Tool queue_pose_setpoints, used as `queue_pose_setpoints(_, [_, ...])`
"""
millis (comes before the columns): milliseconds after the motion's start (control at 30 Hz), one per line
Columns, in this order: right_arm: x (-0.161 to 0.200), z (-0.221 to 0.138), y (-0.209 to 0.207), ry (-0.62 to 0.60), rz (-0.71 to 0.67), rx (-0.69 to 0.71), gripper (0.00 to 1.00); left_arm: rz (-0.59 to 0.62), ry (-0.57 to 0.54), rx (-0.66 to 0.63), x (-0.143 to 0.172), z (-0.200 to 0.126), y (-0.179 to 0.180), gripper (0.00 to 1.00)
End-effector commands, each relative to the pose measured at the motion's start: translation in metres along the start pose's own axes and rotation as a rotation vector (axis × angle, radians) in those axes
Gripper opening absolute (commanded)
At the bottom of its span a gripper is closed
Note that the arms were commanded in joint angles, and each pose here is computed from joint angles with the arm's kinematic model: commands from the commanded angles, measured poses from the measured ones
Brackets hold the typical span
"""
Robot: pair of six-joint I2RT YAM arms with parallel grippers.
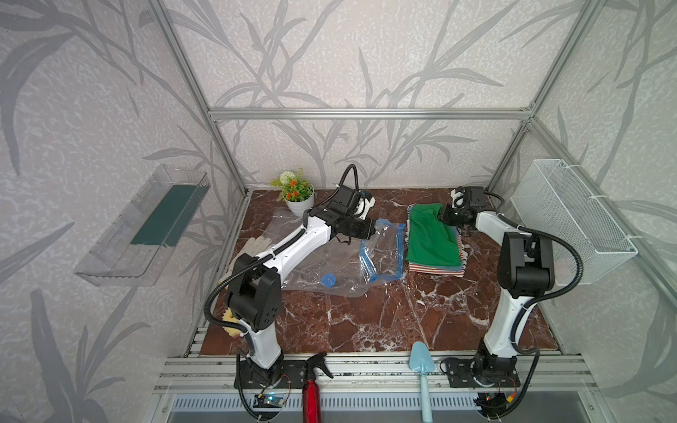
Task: Take the tank top out of the vacuum bag
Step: Adjust the tank top.
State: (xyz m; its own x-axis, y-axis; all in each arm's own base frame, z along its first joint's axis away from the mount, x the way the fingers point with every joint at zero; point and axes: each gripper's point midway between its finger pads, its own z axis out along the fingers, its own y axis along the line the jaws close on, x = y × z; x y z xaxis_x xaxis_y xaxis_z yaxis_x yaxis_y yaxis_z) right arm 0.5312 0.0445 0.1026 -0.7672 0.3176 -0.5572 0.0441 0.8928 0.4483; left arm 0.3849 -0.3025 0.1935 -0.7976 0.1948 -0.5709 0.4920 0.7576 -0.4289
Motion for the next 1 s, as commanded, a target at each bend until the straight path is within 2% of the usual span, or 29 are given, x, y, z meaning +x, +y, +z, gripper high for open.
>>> queue_pose_setpoints(0, [-0.022,-0.027,0.018,-0.072,-0.134,0.082,0.00,0.011,0.013,0.002,-0.001,0.005,-0.002,0.00])
queue_pose_setpoints(133, [-0.025,-0.033,0.009,-0.095,-0.172,0.199,0.00,0.010,0.016,0.004,0.000,0.006,-0.002,0.00])
queue_pose_setpoints(467, [-0.031,-0.038,-0.017,-0.122,-0.241,0.350,0.01,0.011,0.023,0.003,0.002,0.008,-0.002,0.00])
queue_pose_setpoints(500, [-0.032,-0.039,-0.019,-0.133,-0.247,0.362,0.07,0.011,0.023,0.003,0.002,0.008,-0.002,0.00])
queue_pose_setpoints(567, [-0.031,-0.040,-0.024,-0.149,-0.248,0.387,0.30,0.014,0.022,0.002,0.001,0.008,-0.003,0.00])
queue_pose_setpoints(600, [-0.030,-0.040,-0.027,-0.150,-0.247,0.398,0.40,0.013,0.022,0.002,0.001,0.008,-0.003,0.00])
queue_pose_setpoints(633, [-0.029,-0.040,-0.030,-0.148,-0.245,0.409,0.45,0.013,0.022,0.001,0.001,0.008,-0.002,0.00])
queue_pose_setpoints(700, [-0.024,-0.039,-0.033,-0.134,-0.229,0.410,0.48,0.014,0.022,0.002,0.001,0.008,-0.003,0.00])
queue_pose_setpoints(967, [-0.011,-0.024,-0.046,-0.063,-0.131,0.336,0.47,0.013,0.024,0.007,0.002,0.008,-0.004,0.00])
